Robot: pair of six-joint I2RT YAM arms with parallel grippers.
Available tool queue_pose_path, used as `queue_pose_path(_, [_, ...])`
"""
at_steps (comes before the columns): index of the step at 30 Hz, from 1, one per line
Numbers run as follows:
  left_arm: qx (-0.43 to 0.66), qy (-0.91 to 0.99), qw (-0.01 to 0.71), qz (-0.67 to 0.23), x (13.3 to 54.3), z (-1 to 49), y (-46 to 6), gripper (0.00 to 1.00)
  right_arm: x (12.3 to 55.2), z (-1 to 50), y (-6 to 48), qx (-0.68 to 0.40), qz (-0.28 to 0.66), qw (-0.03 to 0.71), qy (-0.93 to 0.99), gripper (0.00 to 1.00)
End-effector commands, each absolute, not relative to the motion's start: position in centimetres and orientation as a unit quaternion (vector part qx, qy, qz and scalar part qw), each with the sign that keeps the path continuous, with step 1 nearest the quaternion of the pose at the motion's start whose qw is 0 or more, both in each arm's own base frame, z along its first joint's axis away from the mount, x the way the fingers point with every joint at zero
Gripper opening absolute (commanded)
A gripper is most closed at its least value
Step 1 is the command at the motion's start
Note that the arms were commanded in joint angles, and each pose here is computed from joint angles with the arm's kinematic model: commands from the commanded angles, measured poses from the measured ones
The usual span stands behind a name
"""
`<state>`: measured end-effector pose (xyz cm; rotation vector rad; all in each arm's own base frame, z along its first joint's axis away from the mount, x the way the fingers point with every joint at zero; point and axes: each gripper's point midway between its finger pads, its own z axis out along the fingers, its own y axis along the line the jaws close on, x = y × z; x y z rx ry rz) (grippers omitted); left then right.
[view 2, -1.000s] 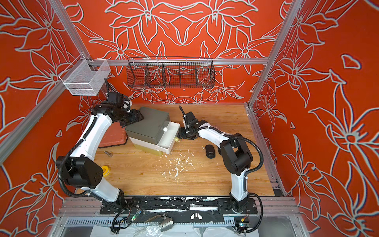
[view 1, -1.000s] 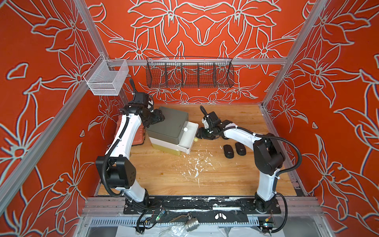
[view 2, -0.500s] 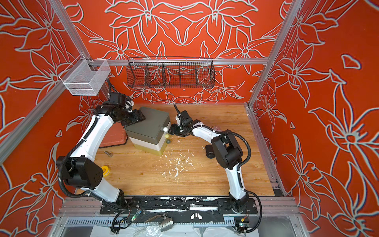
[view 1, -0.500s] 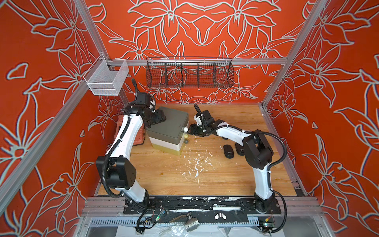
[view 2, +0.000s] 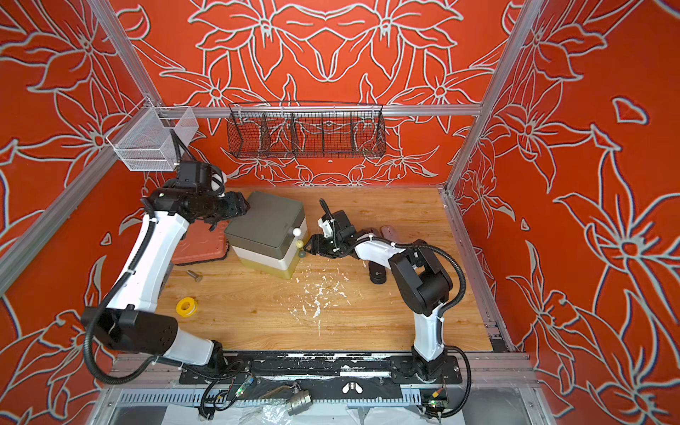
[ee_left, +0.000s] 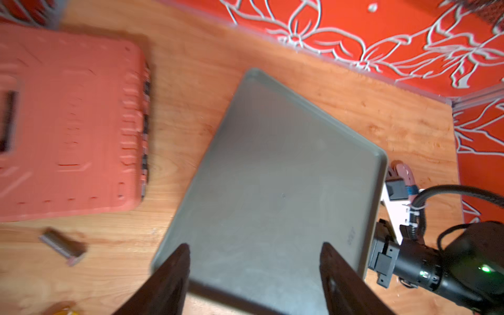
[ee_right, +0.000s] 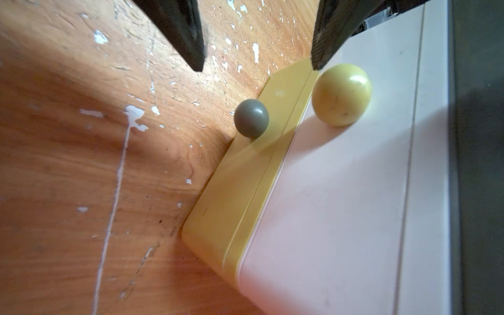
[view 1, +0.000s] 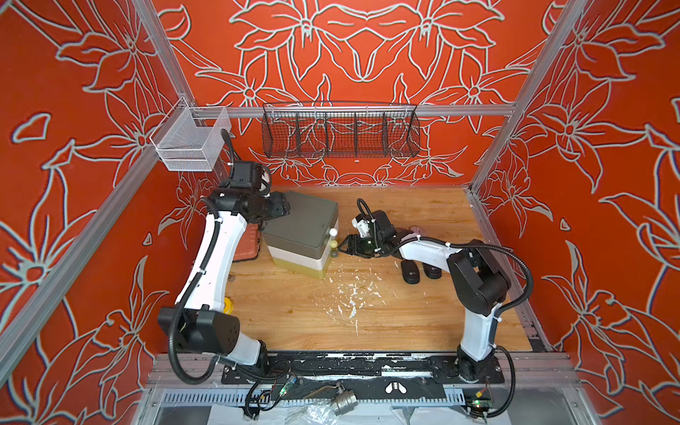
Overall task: Take the mice out of the drawer
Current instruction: Close the drawer of the storage box, then open the drawer in the storage box.
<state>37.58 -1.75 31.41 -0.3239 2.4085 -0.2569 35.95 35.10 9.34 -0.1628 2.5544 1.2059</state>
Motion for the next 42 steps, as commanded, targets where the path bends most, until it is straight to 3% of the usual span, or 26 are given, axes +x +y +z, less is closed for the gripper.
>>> queue_pose_path(1, [-0.138, 0.937, 0.319, -0.032, 36.4, 30.3, 1.1, 0.73, 35.4, 9.7, 36.7, -0.065, 0.483, 0.148, 0.861, 0.65])
queue_pose_path(16, [-0.137, 0.957, 0.253, -0.033, 37.6, 25.3, 1.4, 0.72, 36.7, 5.8, 37.6, -0.085, 0.482, 0.158, 0.858, 0.59])
queue_pose_path(28, [-0.144, 0.963, 0.225, -0.039, 37.5, 23.4, 1.1, 0.69, 37.9, 5.6, 38.6, -0.095, 0.497, 0.176, 0.845, 0.53])
queue_pose_path(42, [-0.158, 0.967, 0.199, 0.0, 37.3, 21.8, 2.4, 0.68, 38.5, 5.4, 39.0, -0.104, 0.49, 0.177, 0.847, 0.33])
